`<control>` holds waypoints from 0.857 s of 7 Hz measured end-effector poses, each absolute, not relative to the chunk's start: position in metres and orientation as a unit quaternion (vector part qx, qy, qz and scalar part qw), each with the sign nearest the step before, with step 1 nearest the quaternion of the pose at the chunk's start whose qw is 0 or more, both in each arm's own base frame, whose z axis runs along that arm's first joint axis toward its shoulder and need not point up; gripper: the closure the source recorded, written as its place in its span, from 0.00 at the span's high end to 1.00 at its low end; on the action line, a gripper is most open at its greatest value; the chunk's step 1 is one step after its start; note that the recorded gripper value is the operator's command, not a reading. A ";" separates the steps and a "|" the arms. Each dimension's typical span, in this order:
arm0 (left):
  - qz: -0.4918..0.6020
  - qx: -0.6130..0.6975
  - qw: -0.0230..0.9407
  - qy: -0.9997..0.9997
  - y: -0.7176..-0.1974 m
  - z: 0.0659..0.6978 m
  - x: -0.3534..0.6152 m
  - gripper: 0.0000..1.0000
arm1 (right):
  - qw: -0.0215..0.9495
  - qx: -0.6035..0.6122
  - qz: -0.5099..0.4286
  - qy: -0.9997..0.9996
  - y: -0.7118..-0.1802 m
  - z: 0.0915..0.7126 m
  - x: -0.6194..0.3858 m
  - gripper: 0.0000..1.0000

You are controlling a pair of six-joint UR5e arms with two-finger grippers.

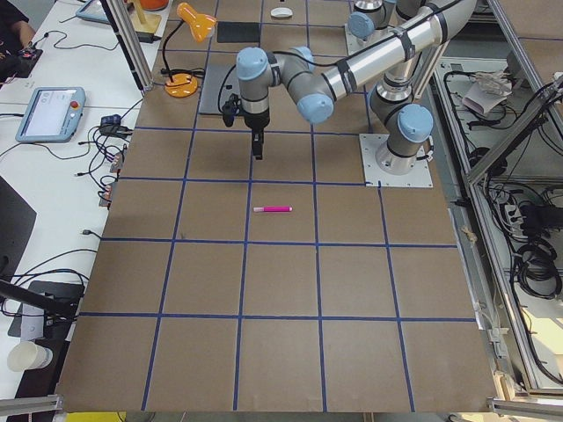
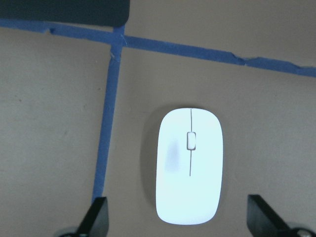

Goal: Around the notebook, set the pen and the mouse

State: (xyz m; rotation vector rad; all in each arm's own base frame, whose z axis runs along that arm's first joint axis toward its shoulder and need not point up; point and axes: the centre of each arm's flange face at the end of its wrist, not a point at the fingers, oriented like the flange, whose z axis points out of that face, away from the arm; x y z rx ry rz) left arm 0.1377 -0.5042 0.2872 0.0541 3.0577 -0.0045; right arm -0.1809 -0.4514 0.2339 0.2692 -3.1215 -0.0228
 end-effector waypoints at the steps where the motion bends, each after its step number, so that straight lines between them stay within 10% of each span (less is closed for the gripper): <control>1: -0.006 0.021 0.040 0.999 -0.493 0.248 0.172 1.00 | -0.002 0.088 -0.015 -0.996 -0.450 0.216 -0.186 1.00; 3: 0.001 0.017 0.034 0.999 -0.490 0.197 0.205 0.87 | -0.009 0.084 -0.034 -0.996 -0.451 0.192 -0.192 1.00; 4: 0.003 0.016 0.033 0.999 -0.492 0.180 0.211 0.60 | -0.011 0.075 -0.042 -0.996 -0.454 0.183 -0.195 1.00; 6: 0.000 0.015 0.038 0.999 -0.495 0.168 0.215 0.06 | -0.012 0.061 -0.045 -0.997 -0.458 0.176 -0.200 0.41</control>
